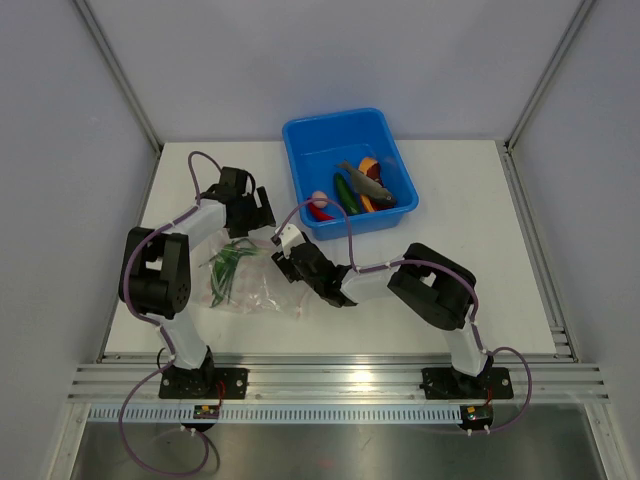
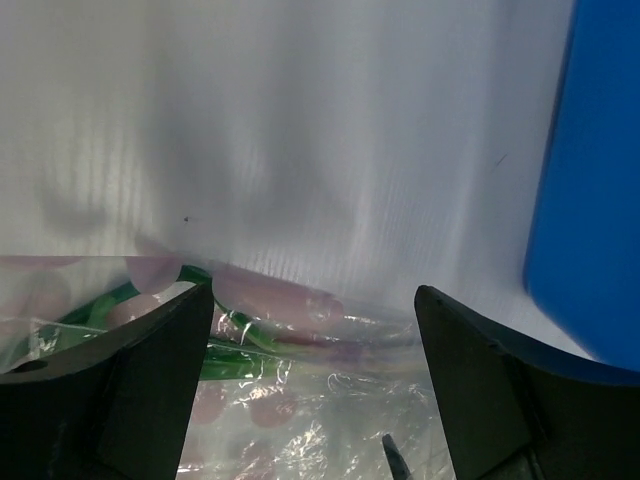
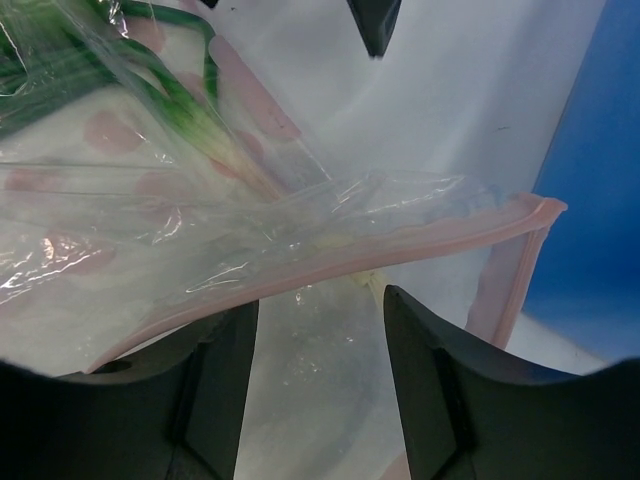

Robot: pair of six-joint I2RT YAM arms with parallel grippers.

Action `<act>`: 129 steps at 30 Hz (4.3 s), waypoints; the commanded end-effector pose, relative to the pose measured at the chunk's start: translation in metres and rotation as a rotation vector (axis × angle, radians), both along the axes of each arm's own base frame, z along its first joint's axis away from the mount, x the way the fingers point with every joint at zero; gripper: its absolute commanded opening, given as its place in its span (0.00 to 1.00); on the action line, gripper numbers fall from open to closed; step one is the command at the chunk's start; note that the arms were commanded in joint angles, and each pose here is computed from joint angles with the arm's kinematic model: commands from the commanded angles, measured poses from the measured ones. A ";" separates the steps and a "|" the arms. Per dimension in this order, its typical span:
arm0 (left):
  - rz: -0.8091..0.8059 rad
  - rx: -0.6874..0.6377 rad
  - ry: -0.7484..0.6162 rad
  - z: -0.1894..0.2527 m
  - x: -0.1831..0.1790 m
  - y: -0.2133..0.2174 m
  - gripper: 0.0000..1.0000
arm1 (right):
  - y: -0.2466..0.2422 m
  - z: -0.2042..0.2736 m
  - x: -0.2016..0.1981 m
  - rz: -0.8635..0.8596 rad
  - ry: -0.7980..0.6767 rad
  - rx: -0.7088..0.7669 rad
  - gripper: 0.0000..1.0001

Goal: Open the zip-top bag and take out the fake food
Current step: Pick up the fake vegetable from the zipper food storage bag.

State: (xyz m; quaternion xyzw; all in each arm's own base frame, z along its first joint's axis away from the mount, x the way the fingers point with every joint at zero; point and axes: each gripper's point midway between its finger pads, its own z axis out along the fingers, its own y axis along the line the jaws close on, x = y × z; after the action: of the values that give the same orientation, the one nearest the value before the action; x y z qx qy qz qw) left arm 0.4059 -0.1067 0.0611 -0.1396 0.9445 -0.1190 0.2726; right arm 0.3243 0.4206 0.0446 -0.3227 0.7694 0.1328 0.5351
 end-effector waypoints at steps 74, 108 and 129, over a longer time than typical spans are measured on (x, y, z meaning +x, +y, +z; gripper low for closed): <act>-0.168 0.110 0.090 -0.008 -0.023 -0.006 0.45 | 0.023 0.007 0.008 -0.008 0.104 0.080 0.00; 0.220 0.317 -0.419 0.072 0.013 0.079 0.99 | 0.020 0.019 -0.004 0.032 0.007 0.032 0.00; 0.344 0.344 -0.199 0.031 0.006 0.108 0.00 | 0.021 0.023 -0.005 0.032 0.003 0.024 0.00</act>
State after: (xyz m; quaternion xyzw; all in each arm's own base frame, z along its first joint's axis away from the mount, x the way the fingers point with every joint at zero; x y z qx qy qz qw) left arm 0.4026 -0.0103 0.0603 -0.2036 0.9059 0.0668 0.3653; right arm 0.3176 0.4282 0.0279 -0.3412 0.7852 0.1329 0.4994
